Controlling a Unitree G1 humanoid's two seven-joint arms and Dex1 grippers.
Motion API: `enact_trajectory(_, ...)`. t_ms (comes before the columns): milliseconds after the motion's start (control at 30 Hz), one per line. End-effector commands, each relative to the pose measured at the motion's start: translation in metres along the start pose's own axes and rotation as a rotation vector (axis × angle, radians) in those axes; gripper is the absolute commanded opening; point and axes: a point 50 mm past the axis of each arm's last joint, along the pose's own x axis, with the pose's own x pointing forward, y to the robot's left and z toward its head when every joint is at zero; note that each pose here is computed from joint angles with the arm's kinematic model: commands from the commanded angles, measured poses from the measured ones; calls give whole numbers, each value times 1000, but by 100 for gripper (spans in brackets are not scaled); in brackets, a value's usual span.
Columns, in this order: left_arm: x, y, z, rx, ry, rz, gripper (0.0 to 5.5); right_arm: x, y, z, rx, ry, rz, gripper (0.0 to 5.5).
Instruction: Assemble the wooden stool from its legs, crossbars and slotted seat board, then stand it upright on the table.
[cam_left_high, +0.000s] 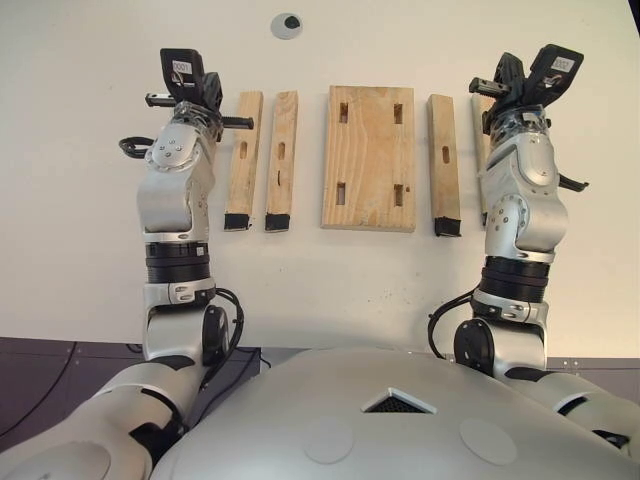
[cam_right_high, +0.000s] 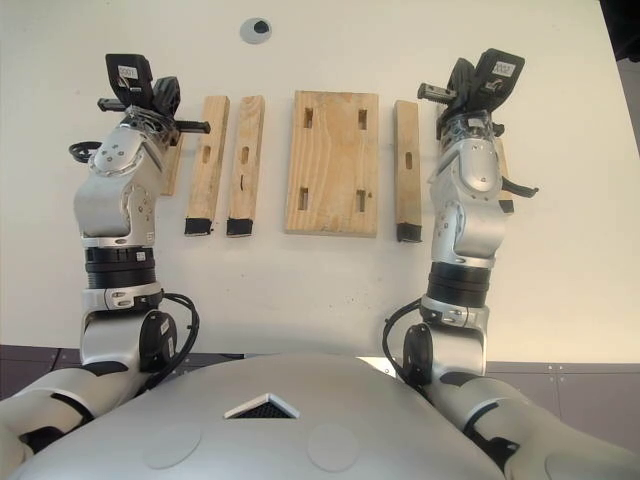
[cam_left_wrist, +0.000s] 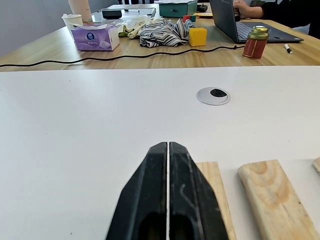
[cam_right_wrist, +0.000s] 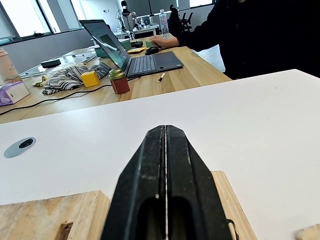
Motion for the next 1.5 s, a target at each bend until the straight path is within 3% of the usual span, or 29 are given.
enact_trajectory(33, -3, 8, -4, 29, 26, 9, 2, -3, 4, -4, 19, 11, 5, 0)
enact_trajectory(200, -10, 22, -19, 22, 45, -23, 2, -6, 5, -5, 23, 9, -5, 0)
enact_trajectory(300, -21, 22, -8, 37, -103, -126, 2, -7, 3, -6, 24, 7, -16, 0)
enact_trajectory(367, -32, 29, -20, 146, -127, -147, 2, -6, 3, -6, 23, 8, -16, 0)
enact_trajectory(467, -52, 47, -51, 187, -20, -161, 42, -8, 0, -7, 20, 10, -26, 0)
enact_trajectory(600, -65, 75, -60, 121, 21, -60, 118, -8, 1, -10, 21, 23, -21, 0)
enact_trajectory(967, -65, 65, -64, -20, 77, -143, 281, -15, -6, -15, 34, 28, -72, 0)
enact_trajectory(1200, -81, 65, -107, 32, 265, -137, 281, -19, -8, -21, 43, 47, -83, 0)
enact_trajectory(1500, -79, 66, -113, -22, 236, -105, 145, -14, -10, -17, 39, 37, -81, 0)
